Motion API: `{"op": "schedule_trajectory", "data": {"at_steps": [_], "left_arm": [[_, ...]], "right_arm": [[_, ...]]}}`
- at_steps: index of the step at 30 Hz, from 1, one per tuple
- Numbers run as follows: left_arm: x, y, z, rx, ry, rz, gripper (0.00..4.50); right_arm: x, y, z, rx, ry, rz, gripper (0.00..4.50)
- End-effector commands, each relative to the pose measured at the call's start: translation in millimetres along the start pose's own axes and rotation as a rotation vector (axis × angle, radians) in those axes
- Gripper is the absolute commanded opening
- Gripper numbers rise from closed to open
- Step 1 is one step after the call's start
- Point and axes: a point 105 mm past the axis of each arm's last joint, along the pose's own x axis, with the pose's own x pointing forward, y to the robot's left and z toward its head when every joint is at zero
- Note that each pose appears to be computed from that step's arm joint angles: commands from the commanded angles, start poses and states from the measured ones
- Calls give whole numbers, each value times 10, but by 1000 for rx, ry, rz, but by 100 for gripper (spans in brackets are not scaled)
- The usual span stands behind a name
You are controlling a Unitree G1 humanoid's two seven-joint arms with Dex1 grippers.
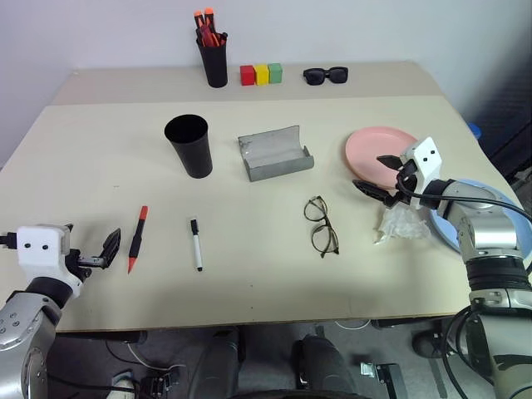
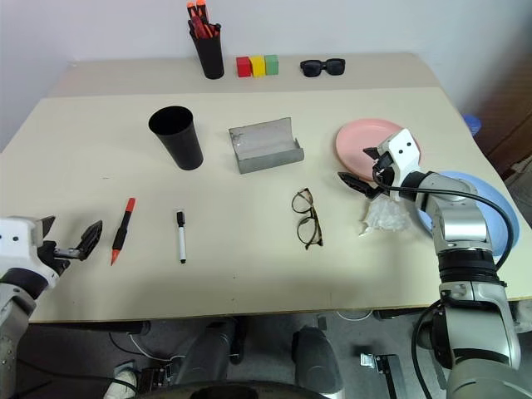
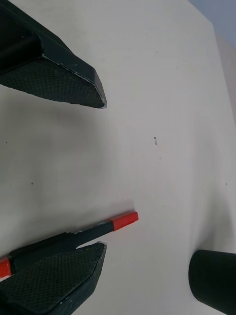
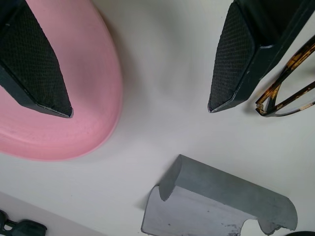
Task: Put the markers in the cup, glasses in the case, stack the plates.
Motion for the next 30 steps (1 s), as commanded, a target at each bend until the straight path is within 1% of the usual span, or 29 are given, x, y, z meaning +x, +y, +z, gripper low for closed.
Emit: {"op": "schedule_trajectory", "data": {"at_steps": [1,10,13,16,19,22,26,27,30], "left_arm": [[-35,60,143,26,-41,21,446],[50,-26,195,24,-49,10,446],[92,-87,252,3,-67,-1,446],[156,-167,262,-1,-57,-8,446],[268,-381,283,-4,-37,-56,446],[381,-621,315,-16,-19,-91,446],[501,-947,455,-46,-8,-141,446],[514,-982,460,-43,10,-140,446],[542,-908,402,-57,94,-66,446]], "right_arm": [[23,6,121,-25,-46,-1,450],[85,99,182,-30,-69,28,450],[147,172,226,-36,-84,53,450],[218,263,285,-44,-105,73,450],[281,407,352,-42,-136,108,450],[304,557,336,-62,-128,150,450],[320,810,412,-105,-142,240,450],[319,903,457,-106,-155,273,450],[309,1178,564,-99,-186,374,450]]}}
